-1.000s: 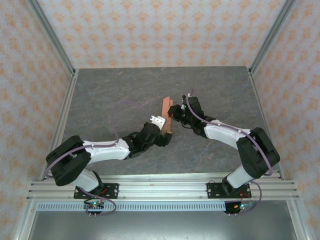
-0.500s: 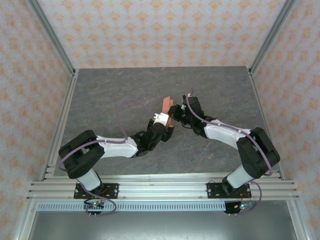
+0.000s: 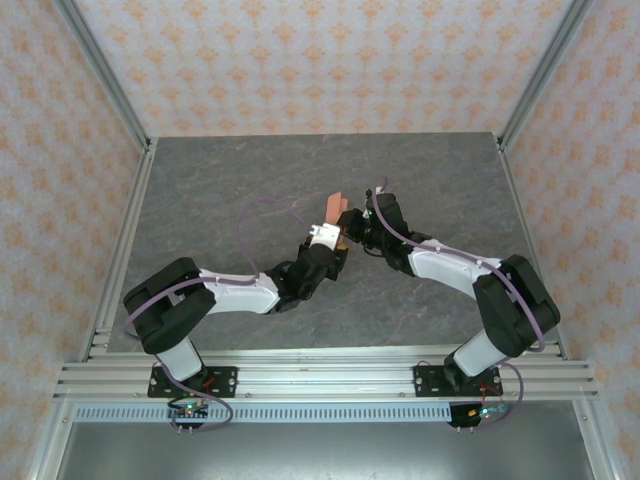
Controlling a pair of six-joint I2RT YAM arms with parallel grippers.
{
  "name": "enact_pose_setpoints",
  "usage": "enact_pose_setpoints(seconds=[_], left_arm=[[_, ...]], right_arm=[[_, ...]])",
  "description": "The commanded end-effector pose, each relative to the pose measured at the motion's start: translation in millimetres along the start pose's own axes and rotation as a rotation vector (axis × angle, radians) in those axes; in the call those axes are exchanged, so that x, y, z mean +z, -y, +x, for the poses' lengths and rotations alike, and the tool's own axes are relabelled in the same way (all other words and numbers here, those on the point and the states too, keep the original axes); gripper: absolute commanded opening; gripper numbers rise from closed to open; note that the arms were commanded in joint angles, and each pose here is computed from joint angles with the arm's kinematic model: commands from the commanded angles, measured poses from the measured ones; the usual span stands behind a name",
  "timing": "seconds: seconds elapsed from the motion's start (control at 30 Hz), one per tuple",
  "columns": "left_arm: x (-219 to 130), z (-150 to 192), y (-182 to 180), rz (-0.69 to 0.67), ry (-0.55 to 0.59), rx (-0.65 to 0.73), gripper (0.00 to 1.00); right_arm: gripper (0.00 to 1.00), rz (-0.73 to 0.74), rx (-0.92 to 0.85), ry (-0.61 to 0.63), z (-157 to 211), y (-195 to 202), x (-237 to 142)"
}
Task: Fold the paper box
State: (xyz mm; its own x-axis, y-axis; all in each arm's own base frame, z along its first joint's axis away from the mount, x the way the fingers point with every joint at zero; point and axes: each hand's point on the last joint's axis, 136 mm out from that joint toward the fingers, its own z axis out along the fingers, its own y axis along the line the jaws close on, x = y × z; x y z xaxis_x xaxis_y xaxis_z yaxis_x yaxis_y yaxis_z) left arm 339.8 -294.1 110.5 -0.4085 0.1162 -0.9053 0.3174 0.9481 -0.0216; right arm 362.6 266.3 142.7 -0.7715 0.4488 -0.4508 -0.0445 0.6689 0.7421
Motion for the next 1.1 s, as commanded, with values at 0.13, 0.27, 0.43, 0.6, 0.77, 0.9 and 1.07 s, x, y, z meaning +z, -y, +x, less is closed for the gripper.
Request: enact_pose_setpoints(seconds=[0.13, 0.27, 0.43, 0.6, 0.77, 0.9, 1.07], left_arm=[[0, -3, -8, 0.005, 0.015, 0.002, 0.45], [-5, -3, -12, 0.044, 0.005, 0.037, 0.42], [-15, -8, -22, 0.129, -0.015, 0.086, 0.39], [-27, -15, -17, 0.279, -0.057, 0.182, 0.37], [-32, -26, -22, 0.405, -0.07, 0.224, 0.36], [-36, -39, -27, 0.504, -0.067, 0.29, 0.35], [-36, -51, -43, 0.583, -0.067, 0.336, 0.34]], right_arm=[[0.03, 0.013, -0.01, 0.017, -5, -4, -7], [0.2, -0.008, -0.026, 0.033, -11, -15, -16], [0.39, -0.024, -0.106, 0.078, -26, -31, -47], [0.47, 0.018, -0.291, 0.088, -42, -28, -77], [0.51, 0.056, -0.52, 0.028, -57, -19, -92], [0.52, 0.033, -0.697, 0.052, -71, -10, -101], [0.51, -0.059, -0.868, 0.09, -73, -1, -104]])
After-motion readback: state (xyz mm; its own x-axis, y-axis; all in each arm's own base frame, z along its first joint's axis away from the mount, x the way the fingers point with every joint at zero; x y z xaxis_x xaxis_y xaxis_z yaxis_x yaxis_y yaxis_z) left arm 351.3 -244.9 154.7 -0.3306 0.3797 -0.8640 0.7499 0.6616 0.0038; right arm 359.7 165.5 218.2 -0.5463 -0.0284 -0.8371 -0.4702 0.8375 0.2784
